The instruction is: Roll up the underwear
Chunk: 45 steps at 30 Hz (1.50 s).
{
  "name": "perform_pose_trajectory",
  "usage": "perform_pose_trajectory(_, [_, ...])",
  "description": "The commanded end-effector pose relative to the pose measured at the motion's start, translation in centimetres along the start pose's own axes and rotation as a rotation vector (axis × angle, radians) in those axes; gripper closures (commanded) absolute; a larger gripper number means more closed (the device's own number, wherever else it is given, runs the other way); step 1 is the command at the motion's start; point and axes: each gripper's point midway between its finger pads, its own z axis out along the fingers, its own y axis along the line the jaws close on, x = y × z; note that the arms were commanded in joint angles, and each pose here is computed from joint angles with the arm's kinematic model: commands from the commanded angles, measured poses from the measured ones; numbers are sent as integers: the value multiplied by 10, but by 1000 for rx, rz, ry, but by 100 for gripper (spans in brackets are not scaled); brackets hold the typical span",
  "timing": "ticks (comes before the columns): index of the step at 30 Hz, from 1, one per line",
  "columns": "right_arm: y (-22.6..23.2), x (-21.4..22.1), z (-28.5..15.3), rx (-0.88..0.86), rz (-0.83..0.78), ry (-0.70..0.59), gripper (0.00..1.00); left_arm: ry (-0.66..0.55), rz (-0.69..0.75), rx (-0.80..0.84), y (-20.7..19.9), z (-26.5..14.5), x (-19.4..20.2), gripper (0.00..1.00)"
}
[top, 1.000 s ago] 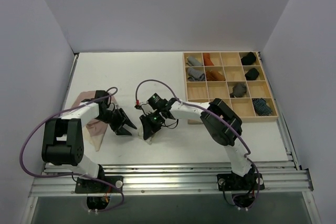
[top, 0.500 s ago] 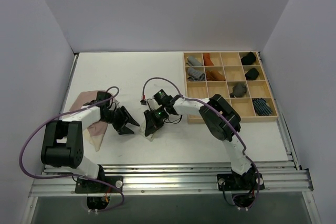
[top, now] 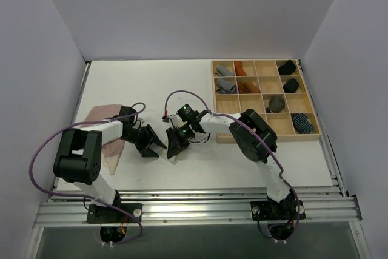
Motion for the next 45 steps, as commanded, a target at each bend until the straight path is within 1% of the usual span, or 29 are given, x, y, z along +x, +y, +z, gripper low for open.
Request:
perform_pose_trajectory(1, [2,-4,-2,4,7,-8,100,-7,4,22,-13,3,-7,39])
perform_pose_trajectory(6, [2,-6,-6,30,-8,-24,100,38,-39,-8,-13,7,0,40])
perform_pose_trajectory(13, [2,-5,-4,48,-7,-36,100,67,-121,-54,-5,4,10,39])
perform_pose_trajectory(15, [3,-3,-4,51,-7,-37,100,74,-144,-66,-3,6,11,41])
perform_pose_trajectory(18, [4,-5,-4,64,-19,-45,100,92,-175,-77,0,9,13,62])
perform_pose_trajectory(19, [4,-6,-4,80,-26,-51,96,98,-186,-83,1,10,13,73])
perform_pose_trajectory(21, [6,-9,-8,101,-47,-66,90,111,-199,-101,4,11,15,79])
perform_pose_trajectory(22, [4,-11,-9,123,-53,-77,83,117,-203,-108,5,12,15,81])
perform_pose_trajectory(23, [4,-11,-10,135,-65,-77,80,127,-211,-129,9,12,16,85])
perform_pose_trajectory(24, [6,-13,-13,150,-81,-86,76,128,-211,-142,10,13,16,86])
perform_pose_trajectory(27, [8,-13,-14,193,-135,-81,70,136,-212,-172,13,13,14,91])
perform_pose_trajectory(30, [7,-10,-12,246,-191,-67,66,145,-214,-184,12,14,12,92])
perform_pose_trajectory(35, [3,-3,-6,339,-264,-36,63,158,-220,-204,14,16,10,93])
perform_pose_trajectory(43, [-19,9,-2,523,-352,7,64,177,-228,-226,15,18,9,94])
perform_pose_trajectory(45, [-23,13,0,550,-365,19,66,182,-233,-230,15,18,8,94])
